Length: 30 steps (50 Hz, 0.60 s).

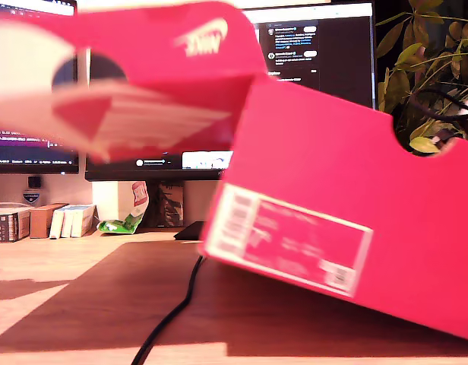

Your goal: Close the red shoebox by pushing the lid with your left arm and holding the box in place with your right arm

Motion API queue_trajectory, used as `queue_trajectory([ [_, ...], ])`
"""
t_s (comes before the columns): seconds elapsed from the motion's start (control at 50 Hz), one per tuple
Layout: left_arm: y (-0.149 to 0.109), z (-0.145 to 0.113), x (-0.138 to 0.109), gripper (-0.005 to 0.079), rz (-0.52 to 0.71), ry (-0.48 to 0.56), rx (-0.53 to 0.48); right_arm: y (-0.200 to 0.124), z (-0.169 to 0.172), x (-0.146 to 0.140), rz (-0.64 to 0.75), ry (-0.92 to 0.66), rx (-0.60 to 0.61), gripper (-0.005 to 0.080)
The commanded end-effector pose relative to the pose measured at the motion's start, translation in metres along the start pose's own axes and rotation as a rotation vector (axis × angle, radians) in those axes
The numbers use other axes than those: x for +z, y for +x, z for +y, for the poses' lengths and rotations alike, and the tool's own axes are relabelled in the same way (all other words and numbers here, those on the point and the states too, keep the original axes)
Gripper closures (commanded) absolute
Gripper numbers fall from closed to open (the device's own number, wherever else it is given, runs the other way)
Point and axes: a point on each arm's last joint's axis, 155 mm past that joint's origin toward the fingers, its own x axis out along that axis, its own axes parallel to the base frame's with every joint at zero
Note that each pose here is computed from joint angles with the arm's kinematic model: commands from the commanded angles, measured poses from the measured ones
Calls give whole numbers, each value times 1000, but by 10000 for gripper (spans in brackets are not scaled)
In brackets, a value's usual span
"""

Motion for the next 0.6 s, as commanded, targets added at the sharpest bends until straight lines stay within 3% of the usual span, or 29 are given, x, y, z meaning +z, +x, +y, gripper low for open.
queue_trajectory([
  [0.0,3,-15,-8,762,36,19,-41,12,20,-17,66,-23,66,764],
  [0.58,-3,-32,-6,761,24,61,-56,11,9,-10,45,-35,12,764],
])
